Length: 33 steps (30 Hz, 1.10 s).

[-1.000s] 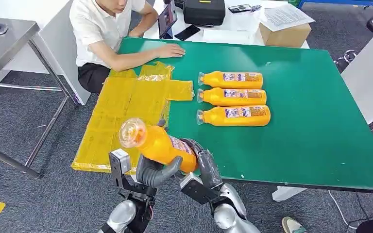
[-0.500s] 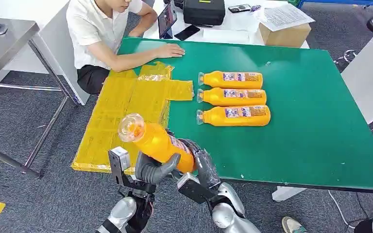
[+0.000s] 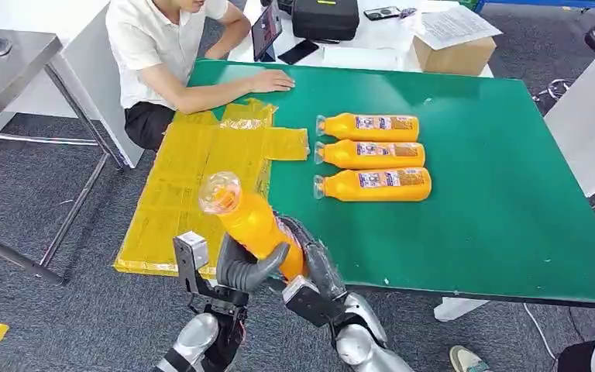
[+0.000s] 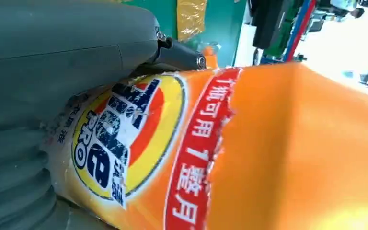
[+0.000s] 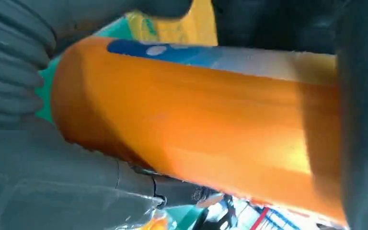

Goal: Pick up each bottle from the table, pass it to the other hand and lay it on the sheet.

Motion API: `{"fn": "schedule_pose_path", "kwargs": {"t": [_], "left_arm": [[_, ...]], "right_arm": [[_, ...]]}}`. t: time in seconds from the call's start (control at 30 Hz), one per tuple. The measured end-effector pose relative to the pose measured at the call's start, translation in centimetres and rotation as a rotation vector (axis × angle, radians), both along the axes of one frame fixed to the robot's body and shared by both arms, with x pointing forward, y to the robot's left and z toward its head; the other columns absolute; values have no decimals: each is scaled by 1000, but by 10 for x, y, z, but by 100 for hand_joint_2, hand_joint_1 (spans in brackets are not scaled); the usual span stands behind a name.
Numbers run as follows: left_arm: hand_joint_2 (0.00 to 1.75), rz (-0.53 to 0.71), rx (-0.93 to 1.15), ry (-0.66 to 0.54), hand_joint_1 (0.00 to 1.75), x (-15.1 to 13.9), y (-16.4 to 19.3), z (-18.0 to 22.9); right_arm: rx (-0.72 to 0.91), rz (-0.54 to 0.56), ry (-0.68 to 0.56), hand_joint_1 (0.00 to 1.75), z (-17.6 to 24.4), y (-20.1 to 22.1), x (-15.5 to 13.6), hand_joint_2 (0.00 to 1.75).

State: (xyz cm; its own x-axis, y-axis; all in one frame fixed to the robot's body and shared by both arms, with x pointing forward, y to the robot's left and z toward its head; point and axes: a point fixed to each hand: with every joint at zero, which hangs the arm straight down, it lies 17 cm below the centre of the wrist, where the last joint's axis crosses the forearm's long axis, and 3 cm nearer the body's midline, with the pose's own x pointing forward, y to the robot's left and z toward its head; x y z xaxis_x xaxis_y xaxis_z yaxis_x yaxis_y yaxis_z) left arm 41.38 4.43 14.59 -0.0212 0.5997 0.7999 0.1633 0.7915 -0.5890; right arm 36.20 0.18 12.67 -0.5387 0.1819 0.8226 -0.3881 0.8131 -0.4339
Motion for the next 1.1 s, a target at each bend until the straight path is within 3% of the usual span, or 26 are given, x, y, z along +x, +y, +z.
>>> {"fn": "schedule_pose_path", "kwargs": {"t": [0.07,0.23,0.3,0.47,0.57,0.9,1.1], "left_arm": [[175,28,21,-22,175,1,7,5],[175,257,542,-252,175,13,47,30],[175,286,683,-316,175,17,55,36],[175,260,872,-355,175,27,60,37],[175,217,942,-353,175,30,58,30],[175,80,1460,-299,175,74,68,-15],[175,-107,1774,-123,175,123,95,-68]], "right_arm": [[16,-23,-51,0,8,-4,-4,0],[-38,-300,-456,0,57,-46,-34,0],[-20,-447,-580,0,105,-80,-34,0],[173,-819,-694,0,194,-192,-33,0],[199,-933,-734,0,212,-229,-44,0],[253,-1081,-755,0,227,-277,-59,0],[301,-1075,-702,0,216,-279,-53,0]]}}
